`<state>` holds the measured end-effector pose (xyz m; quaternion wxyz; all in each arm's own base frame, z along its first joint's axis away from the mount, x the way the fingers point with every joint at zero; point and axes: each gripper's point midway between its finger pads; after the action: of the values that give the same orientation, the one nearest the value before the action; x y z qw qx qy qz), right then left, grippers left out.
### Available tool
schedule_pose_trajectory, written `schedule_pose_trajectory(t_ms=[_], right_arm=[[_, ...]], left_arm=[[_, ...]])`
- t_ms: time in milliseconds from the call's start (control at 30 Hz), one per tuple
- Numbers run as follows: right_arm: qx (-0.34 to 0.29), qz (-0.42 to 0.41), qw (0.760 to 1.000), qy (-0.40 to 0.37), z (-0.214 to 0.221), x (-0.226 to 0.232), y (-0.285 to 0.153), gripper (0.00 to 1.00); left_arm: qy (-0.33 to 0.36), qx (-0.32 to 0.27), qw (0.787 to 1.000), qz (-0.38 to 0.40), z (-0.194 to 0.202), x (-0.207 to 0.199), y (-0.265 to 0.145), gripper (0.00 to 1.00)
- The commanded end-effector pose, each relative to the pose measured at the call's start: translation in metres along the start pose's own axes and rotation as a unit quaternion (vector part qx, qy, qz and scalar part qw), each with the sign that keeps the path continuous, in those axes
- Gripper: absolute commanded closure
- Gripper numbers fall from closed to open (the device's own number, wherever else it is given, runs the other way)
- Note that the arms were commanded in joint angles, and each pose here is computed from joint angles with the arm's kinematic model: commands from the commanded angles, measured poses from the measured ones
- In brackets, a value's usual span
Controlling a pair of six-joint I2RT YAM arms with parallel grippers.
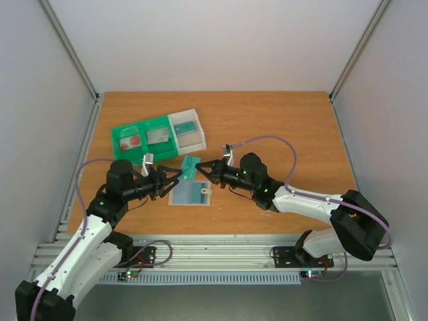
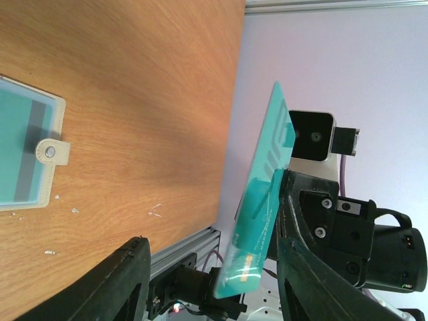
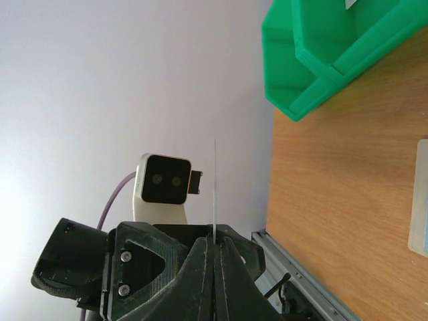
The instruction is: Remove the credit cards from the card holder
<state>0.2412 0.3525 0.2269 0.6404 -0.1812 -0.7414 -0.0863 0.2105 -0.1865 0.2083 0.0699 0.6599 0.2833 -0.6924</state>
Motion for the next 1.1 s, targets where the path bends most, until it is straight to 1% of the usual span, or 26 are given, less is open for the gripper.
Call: schedule_pose_trajectory(t_ms=[0, 67, 133, 167, 233, 267, 300, 333, 367, 433, 533, 600, 700, 800, 833, 900, 1000, 1067], right_arm=[[-0.014, -0.019, 1.0, -0.015, -0.002, 0.014, -0.003, 0.99], [-0.008, -0.02, 1.0, -0.016, 0.001, 0.015, -0.001, 0.99], [-0.001, -0.025, 1.0, -0.018, 0.006, 0.017, 0.002, 0.99], [0.002, -0.026, 0.999, -0.019, 0.008, 0.018, 0.003, 0.99], [0.009, -0.031, 0.999, -0.024, 0.012, 0.02, 0.005, 0.99], [0.016, -0.034, 0.999, -0.032, 0.014, 0.021, 0.004, 0.99], [0.024, -0.035, 0.998, -0.046, 0.017, 0.021, 0.003, 0.97], [0.029, -0.033, 0.997, -0.063, 0.018, 0.021, 0.0, 0.93], [0.033, -0.024, 0.996, -0.08, 0.019, 0.018, -0.005, 0.88], [0.042, 0.005, 0.994, -0.105, 0.019, 0.009, -0.018, 0.79], [0.049, 0.028, 0.987, -0.149, 0.019, 0.012, -0.04, 0.69], [0.058, 0.063, 0.98, -0.182, 0.021, 0.015, -0.053, 0.65], [0.083, 0.1, 0.963, -0.235, 0.024, 0.027, -0.07, 0.6], [0.122, 0.136, 0.946, -0.268, 0.029, 0.03, -0.081, 0.58], [0.136, 0.132, 0.943, -0.275, 0.032, 0.035, -0.081, 0.58], [0.167, 0.115, 0.939, -0.279, 0.04, 0.046, -0.08, 0.58], [0.201, 0.091, 0.937, -0.273, 0.05, 0.056, -0.078, 0.56], [0.21, 0.085, 0.937, -0.267, 0.053, 0.057, -0.077, 0.55]], left_arm=[[0.011, -0.001, 1.0, 0.013, 0.001, -0.005, -0.002, 0.47], [0.013, -0.002, 1.0, 0.028, 0.001, -0.01, -0.001, 0.5], [0.014, 0.001, 0.999, 0.043, 0.001, -0.016, -0.001, 0.6], [0.016, 0.002, 0.999, 0.052, 0.001, -0.02, 0.0, 0.66], [0.02, 0.005, 0.998, 0.064, 0.002, -0.026, -0.002, 0.84], [0.034, 0.003, 0.996, 0.078, 0.002, -0.035, -0.003, 0.93], [0.043, 0.004, 0.995, 0.085, 0.002, -0.039, -0.004, 0.99], [0.051, 0.006, 0.995, 0.088, 0.003, -0.043, -0.005, 0.99], [0.066, 0.011, 0.994, 0.091, 0.005, -0.045, -0.005, 1.0], [0.088, 0.027, 0.992, 0.091, 0.009, -0.05, -0.005, 1.0], [0.128, 0.054, 0.985, 0.099, 0.018, -0.054, -0.005, 1.0], [0.143, 0.075, 0.981, 0.107, 0.024, -0.058, -0.006, 0.99], [0.152, 0.111, 0.977, 0.104, 0.035, -0.063, -0.009, 0.99], [0.184, 0.134, 0.97, 0.085, 0.043, -0.066, -0.016, 1.0], [0.204, 0.137, 0.966, 0.083, 0.045, -0.068, -0.018, 1.0], [0.221, 0.146, 0.961, 0.084, 0.049, -0.072, -0.021, 1.0], [0.23, 0.161, 0.955, 0.094, 0.053, -0.077, -0.023, 1.0], [0.232, 0.17, 0.952, 0.102, 0.056, -0.08, -0.024, 1.0]])
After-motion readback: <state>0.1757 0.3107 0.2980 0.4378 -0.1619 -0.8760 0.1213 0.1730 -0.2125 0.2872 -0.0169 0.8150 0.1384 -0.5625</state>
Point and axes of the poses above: each gripper's point midway between its finger pads, its own y axis out along the fingers, its own x axis along the line the jaws close on, z = x × y, and after that the axes turned 1 degree about -y, right-handed
